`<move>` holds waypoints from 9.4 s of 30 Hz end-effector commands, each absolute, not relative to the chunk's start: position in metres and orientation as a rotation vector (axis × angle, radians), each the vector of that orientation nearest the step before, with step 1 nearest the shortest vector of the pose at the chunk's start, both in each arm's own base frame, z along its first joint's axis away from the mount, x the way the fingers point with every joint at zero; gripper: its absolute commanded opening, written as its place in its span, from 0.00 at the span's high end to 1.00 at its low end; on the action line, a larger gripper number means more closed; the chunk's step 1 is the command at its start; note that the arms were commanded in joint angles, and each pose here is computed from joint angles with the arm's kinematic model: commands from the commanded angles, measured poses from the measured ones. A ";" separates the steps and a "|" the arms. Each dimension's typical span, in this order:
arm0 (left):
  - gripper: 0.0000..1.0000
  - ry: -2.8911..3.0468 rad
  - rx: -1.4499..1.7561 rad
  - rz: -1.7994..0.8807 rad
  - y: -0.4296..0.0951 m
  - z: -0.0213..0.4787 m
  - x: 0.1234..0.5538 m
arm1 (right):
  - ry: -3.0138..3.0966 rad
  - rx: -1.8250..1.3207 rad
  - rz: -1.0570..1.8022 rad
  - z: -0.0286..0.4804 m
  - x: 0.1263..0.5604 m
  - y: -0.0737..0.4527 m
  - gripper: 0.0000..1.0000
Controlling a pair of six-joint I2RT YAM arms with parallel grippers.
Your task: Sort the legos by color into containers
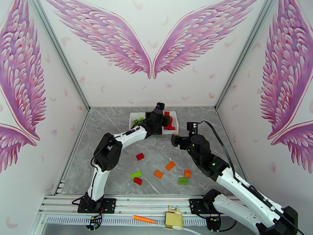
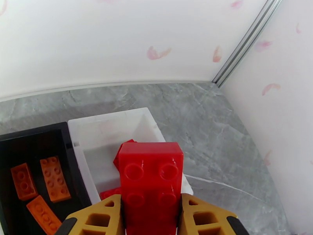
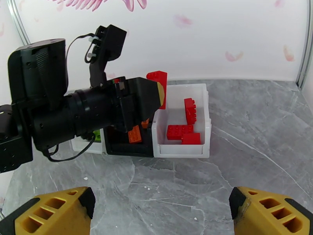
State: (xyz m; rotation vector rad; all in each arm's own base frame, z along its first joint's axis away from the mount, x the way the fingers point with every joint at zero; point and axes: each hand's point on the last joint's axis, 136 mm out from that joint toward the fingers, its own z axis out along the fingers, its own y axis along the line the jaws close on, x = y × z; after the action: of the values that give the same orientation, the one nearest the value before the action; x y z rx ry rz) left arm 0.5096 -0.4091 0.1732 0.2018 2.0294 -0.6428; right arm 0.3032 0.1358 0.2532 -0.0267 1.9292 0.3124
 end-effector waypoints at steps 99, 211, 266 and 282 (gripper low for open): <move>0.03 1.977 -0.303 -0.272 -0.079 0.227 0.395 | 2.579 -0.553 0.185 0.071 0.299 0.363 0.56; 0.47 1.415 2.382 -0.411 -0.351 0.021 0.168 | 2.141 -0.229 0.216 0.214 0.357 0.123 0.06; 0.81 2.102 0.231 -0.265 -0.284 0.161 0.483 | 1.979 -0.497 0.640 0.273 0.322 0.202 0.01; 0.78 2.177 0.296 -0.227 -0.307 0.122 0.546 | 1.987 -0.487 0.621 0.269 0.326 0.205 0.01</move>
State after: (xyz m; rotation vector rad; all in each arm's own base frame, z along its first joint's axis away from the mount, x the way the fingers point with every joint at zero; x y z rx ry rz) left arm 0.5397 -0.3059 0.1251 0.2696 2.1575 -0.2304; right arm 0.3238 0.2044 0.2530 -0.5100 2.0281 0.6219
